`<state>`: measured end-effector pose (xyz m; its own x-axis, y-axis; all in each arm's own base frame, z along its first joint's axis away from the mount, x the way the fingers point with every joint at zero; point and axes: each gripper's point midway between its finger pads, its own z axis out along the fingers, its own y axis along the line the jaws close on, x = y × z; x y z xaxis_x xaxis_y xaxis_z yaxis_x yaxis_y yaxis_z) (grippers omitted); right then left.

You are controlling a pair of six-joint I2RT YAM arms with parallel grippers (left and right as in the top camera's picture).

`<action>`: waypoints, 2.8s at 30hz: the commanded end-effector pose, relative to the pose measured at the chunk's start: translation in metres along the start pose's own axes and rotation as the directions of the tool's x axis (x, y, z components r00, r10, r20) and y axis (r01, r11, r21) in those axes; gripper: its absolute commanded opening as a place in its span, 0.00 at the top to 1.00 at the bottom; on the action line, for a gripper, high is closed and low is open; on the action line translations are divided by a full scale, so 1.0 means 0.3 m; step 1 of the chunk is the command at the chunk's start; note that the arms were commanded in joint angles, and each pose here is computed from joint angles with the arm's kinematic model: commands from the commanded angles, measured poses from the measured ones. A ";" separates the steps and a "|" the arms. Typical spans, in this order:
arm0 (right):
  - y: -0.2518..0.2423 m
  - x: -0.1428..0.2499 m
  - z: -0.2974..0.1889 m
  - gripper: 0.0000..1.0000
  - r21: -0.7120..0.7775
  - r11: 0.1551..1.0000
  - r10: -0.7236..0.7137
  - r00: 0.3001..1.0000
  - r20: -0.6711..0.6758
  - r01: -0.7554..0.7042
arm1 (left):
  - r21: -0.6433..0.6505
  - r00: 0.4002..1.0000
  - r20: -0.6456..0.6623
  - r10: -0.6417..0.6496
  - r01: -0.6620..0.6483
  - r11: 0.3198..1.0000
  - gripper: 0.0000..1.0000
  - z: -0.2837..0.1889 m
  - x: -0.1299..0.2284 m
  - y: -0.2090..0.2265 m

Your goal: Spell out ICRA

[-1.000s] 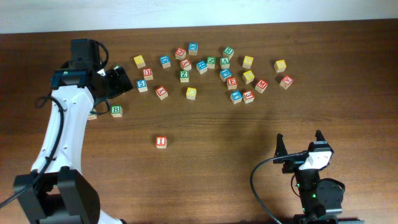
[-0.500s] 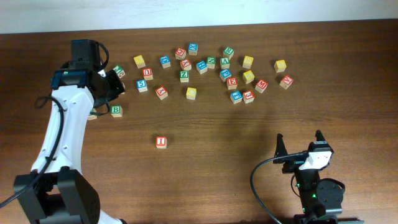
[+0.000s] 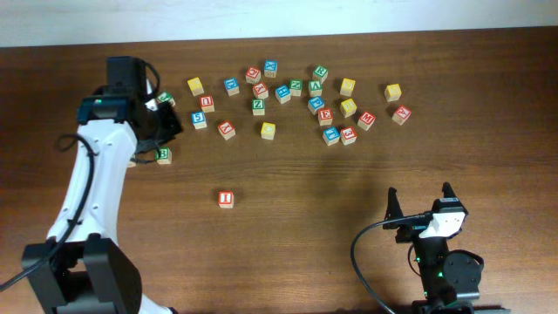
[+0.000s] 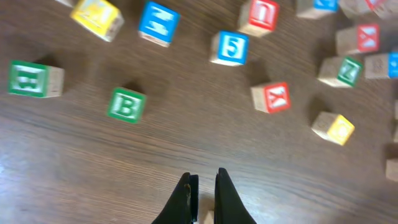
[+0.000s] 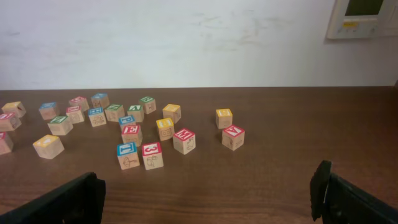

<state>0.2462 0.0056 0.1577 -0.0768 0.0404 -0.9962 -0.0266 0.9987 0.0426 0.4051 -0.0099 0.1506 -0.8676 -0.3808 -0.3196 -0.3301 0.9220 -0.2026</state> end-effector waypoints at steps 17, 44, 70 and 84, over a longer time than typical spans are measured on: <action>-0.001 0.006 0.000 0.02 0.003 1.000 -0.008 1.000 -0.001 0.008 | 0.108 0.971 -0.030 0.236 -0.232 0.967 0.82 0.000 0.158 -0.312; -0.001 0.006 0.000 0.02 0.003 1.000 -0.008 1.000 -0.001 0.008 | 0.133 0.938 -0.057 0.343 -0.333 0.933 0.67 -0.007 0.271 -0.418; -0.001 0.006 0.000 0.02 0.003 1.000 -0.008 1.000 -0.001 0.008 | -0.136 0.988 -0.013 0.152 -0.153 0.979 1.00 0.000 0.133 -0.155; -0.001 0.006 0.000 0.02 0.003 1.000 -0.008 1.000 -0.001 0.008 | -0.264 0.978 0.002 -0.208 0.201 0.943 0.97 0.023 0.071 0.181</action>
<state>0.2462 0.0056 0.1577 -0.0768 0.0401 -0.9962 -0.0266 0.9988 0.0422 0.3761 0.0115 0.1319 -0.8176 -0.5015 -0.2829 -0.5160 0.8562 -0.0265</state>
